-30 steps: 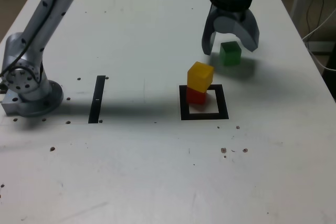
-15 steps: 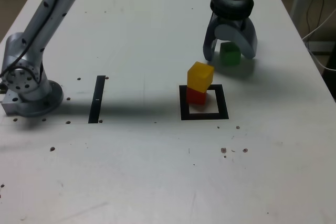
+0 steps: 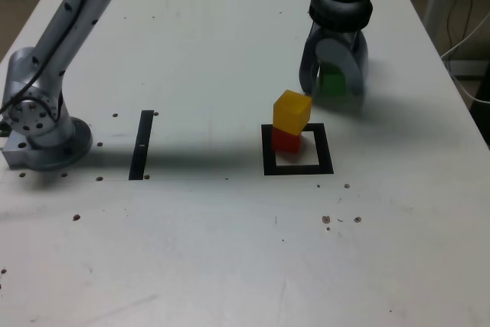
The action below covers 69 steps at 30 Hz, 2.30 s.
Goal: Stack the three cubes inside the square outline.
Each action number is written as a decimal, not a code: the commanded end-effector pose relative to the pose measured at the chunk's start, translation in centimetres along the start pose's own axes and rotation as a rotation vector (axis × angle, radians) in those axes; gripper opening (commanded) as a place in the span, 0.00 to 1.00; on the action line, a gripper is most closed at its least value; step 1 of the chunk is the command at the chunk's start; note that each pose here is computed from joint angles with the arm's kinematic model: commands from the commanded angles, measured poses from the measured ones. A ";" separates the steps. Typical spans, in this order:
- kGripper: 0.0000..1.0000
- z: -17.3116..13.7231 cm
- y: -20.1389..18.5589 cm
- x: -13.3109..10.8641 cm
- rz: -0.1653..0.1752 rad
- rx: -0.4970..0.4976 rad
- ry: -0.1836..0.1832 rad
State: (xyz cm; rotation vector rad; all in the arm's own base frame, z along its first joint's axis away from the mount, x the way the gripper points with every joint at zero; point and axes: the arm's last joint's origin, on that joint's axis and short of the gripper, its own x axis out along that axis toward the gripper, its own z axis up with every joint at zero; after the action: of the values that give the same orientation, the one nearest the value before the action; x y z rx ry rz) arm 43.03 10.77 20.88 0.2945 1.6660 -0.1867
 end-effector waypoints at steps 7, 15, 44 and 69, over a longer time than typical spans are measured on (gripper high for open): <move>0.26 -0.1 0.0 -0.5 0.007 -0.001 0.001; 0.18 -1.0 -0.4 -2.6 0.020 -0.004 -0.022; 0.17 -6.3 -13.8 -13.3 -0.026 0.159 -0.049; 0.18 -5.7 -14.3 -9.6 -0.029 0.151 -0.044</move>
State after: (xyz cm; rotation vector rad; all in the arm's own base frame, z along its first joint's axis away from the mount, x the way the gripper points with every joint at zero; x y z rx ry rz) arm 34.31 -1.91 30.44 0.3797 1.6205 -0.3377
